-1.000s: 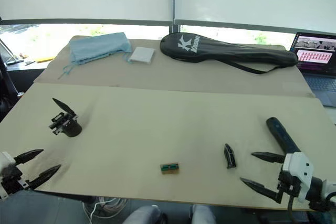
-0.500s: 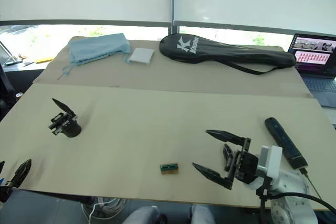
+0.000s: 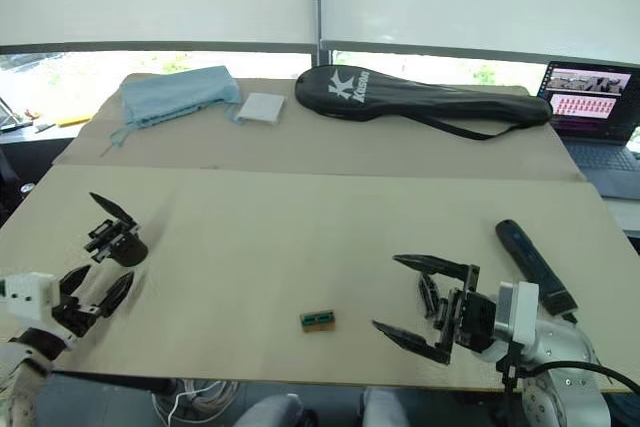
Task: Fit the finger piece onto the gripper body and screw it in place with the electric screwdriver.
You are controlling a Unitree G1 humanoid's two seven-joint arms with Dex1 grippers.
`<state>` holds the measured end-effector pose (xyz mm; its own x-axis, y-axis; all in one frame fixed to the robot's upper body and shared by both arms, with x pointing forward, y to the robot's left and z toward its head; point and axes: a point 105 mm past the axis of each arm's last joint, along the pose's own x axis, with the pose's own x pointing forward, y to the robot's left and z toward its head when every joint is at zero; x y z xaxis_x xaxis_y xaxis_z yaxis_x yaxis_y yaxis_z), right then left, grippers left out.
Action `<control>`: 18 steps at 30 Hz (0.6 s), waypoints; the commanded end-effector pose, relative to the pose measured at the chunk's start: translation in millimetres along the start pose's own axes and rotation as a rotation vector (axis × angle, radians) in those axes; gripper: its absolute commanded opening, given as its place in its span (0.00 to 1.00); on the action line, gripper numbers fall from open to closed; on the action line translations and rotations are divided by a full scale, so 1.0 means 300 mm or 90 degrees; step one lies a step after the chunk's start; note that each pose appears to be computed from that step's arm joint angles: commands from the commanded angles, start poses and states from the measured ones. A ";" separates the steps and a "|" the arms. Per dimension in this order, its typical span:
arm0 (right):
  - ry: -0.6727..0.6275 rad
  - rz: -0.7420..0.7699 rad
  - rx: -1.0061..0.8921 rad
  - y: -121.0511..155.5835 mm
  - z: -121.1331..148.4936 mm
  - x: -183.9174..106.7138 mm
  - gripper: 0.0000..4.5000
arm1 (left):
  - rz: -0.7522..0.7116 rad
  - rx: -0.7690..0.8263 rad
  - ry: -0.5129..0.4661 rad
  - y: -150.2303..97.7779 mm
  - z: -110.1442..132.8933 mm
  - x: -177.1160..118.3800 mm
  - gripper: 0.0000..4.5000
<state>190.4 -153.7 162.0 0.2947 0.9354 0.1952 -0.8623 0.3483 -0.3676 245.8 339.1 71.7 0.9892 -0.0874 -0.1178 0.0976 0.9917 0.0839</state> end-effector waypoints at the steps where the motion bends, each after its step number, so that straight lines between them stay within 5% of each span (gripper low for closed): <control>1: -0.013 -0.004 -0.029 0.003 0.030 -0.015 1.00 | 0.005 0.025 -0.012 0.014 0.024 0.031 0.99; 14: 0.010 -0.015 -0.042 0.027 0.021 -0.022 1.00 | -0.043 0.010 -0.006 -0.031 0.005 0.185 0.99; 18: 0.015 -0.026 -0.050 0.016 0.026 -0.025 1.00 | -0.035 0.018 0.019 -0.009 -0.027 0.174 0.68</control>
<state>183.9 -159.1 153.3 0.3475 0.9209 0.1765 -0.8464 0.3891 -0.3637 300.6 329.3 66.8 0.9838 -0.1417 -0.1101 0.1521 0.9841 0.0922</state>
